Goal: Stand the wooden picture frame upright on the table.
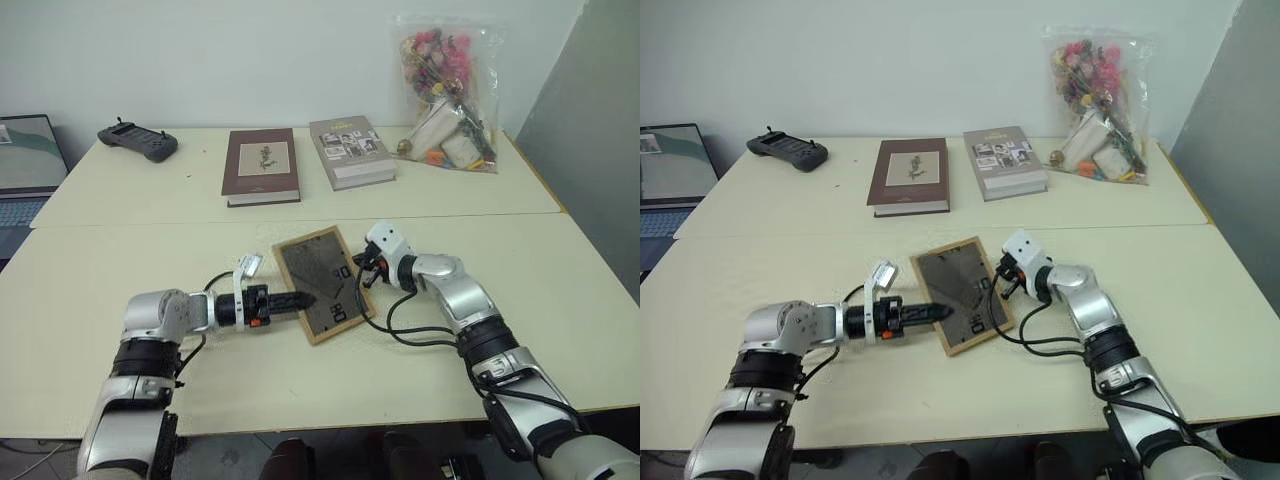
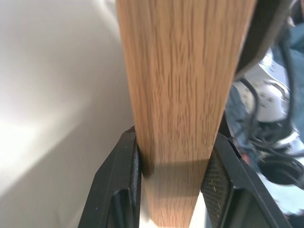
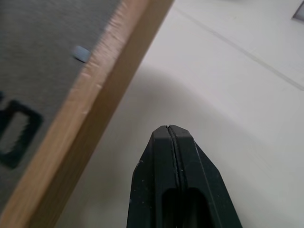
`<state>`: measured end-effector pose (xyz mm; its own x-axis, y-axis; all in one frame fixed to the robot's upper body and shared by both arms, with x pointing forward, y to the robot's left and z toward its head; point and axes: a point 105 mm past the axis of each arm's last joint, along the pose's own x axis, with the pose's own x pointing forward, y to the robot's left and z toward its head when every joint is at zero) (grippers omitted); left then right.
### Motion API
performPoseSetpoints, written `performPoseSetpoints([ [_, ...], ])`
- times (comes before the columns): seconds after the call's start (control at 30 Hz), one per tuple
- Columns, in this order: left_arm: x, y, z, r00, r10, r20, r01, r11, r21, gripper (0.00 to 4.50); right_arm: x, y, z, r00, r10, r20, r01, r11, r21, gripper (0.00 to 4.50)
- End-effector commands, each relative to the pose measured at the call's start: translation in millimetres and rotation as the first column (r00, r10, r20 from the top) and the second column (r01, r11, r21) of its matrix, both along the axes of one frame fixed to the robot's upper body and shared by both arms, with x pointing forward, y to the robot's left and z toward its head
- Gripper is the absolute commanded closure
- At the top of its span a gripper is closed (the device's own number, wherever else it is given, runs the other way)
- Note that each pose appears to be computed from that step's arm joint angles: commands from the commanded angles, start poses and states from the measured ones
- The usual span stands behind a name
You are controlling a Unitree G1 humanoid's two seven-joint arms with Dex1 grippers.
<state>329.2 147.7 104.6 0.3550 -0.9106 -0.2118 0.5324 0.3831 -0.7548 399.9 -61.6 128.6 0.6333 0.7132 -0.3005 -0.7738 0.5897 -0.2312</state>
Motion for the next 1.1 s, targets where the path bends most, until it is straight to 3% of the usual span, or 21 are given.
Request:
performPoseSetpoints([
  [0.03, 12, 11, 45, 0.985, 0.018, 0.172, -0.019, 1.0, 0.005, 3.11, -4, -9, 68, 0.991, 0.086, 0.1, -0.097, 0.989, 0.11, 4.14],
  [0.17, 13, 11, 65, 0.967, -0.026, 0.254, 0.014, 0.999, 0.049, 3.11, -24, -5, 104, 0.966, 0.243, 0.094, -0.256, 0.951, 0.172, 3.17],
  [0.27, 17, 7, 86, 0.944, -0.057, 0.324, 0.039, 0.997, 0.061, 3.11, -44, 18, 120, 0.9, 0.423, 0.102, -0.434, 0.887, 0.157, 2.39],
  [0.33, 17, 4, 95, 0.932, -0.084, 0.352, 0.062, 0.995, 0.072, 3.11, -44, 32, 123, 0.883, 0.454, 0.116, -0.467, 0.872, 0.145, 2.12],
  [0.6, 16, -2, 101, 0.92, -0.128, 0.37, 0.1, 0.99, 0.095, 3.11, -49, 71, 118, 0.842, 0.521, 0.143, -0.537, 0.835, 0.121, 0.13],
  [0.8, 13, -4, 99, 0.921, -0.14, 0.362, 0.111, 0.989, 0.099, 3.11, -69, 76, 115, 0.795, 0.59, 0.14, -0.605, 0.786, 0.125, 0.13],
  [0.9, 10, -1, 98, 0.932, -0.132, 0.336, 0.113, 0.991, 0.077, 3.11, -86, 63, 116, 0.76, 0.643, 0.096, -0.65, 0.747, 0.141, 0.13],
  [1.1, -1, 3, 99, 0.961, -0.117, 0.251, 0.124, 0.992, -0.011, 3.11, -102, 38, 110, 0.742, 0.67, 0.013, -0.665, 0.735, 0.131, 0.13],
])
